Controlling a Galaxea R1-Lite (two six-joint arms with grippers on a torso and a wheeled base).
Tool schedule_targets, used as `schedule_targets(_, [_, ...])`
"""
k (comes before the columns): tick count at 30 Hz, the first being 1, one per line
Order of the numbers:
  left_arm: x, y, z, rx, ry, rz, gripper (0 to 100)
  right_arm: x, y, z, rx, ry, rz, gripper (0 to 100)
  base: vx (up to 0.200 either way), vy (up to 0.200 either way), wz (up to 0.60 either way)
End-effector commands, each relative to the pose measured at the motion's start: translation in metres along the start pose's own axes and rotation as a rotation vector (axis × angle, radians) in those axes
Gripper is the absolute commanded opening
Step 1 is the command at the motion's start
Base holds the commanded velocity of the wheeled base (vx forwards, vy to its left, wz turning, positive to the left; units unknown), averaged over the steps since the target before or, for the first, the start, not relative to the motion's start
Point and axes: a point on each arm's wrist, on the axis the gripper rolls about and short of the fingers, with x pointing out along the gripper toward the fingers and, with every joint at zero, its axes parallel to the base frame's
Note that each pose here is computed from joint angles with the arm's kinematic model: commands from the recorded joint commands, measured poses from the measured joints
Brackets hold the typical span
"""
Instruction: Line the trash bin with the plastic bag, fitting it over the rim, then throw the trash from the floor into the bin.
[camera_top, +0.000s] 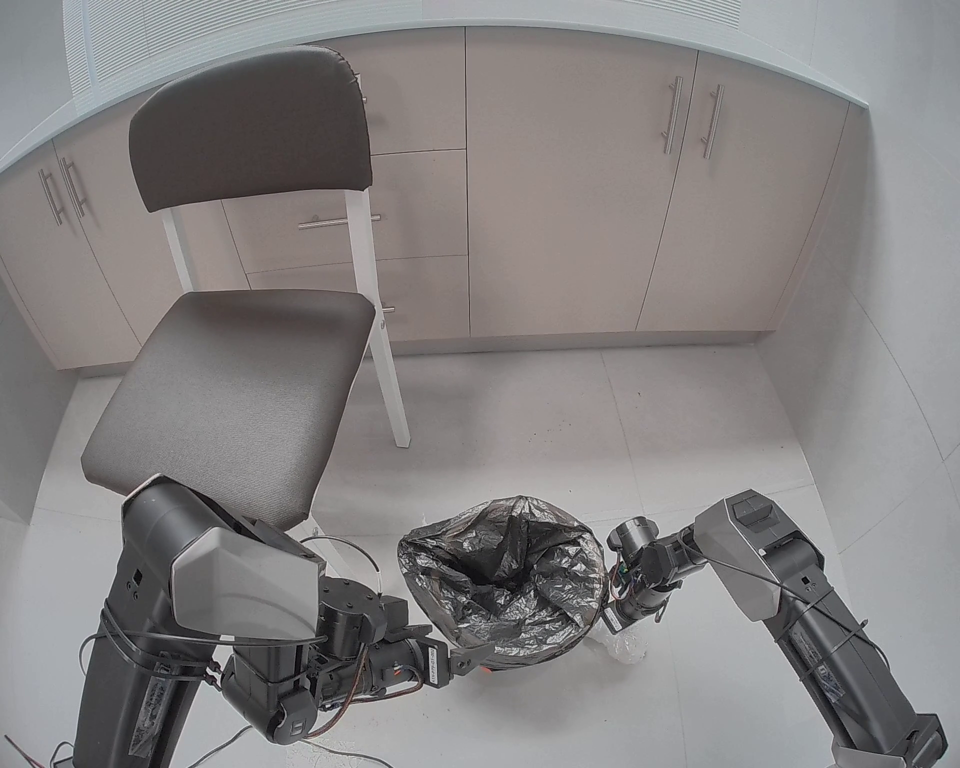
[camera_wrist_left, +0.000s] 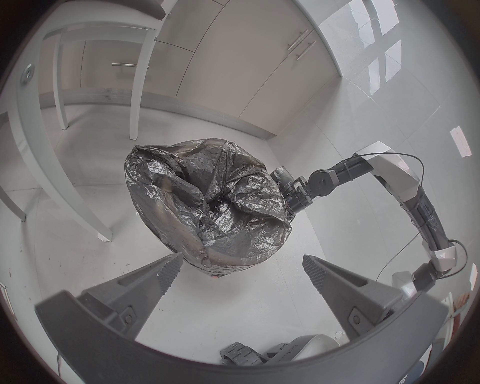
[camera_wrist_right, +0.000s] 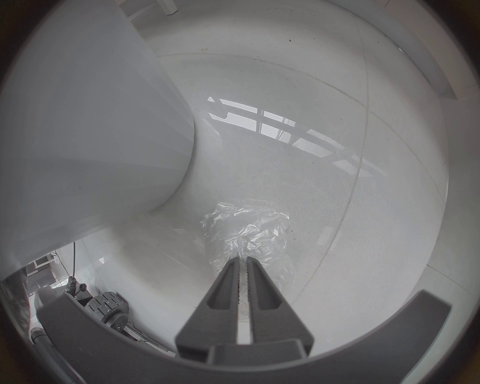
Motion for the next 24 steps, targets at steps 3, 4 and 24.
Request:
schedule_targets(3, [0.0,0.0,0.0,0.0,0.0,0.0,100,0.001,0.002,-0.001,-0.002,-0.002,0.026,0,0.0,0.0,0.0])
schedule_targets(4, [0.0,0.0,0.0,0.0,0.0,0.0,100,0.001,0.002,0.0,-0.002,-0.001,0.022,0,0.0,0.0,0.0])
schedule_targets(24, [-0.002,0.002,0.0,-0.005,0.003,0.006,100,-0.005,0.017,-0.017,-0.066,0.218,-0.133,0,0.0,0.0,0.0])
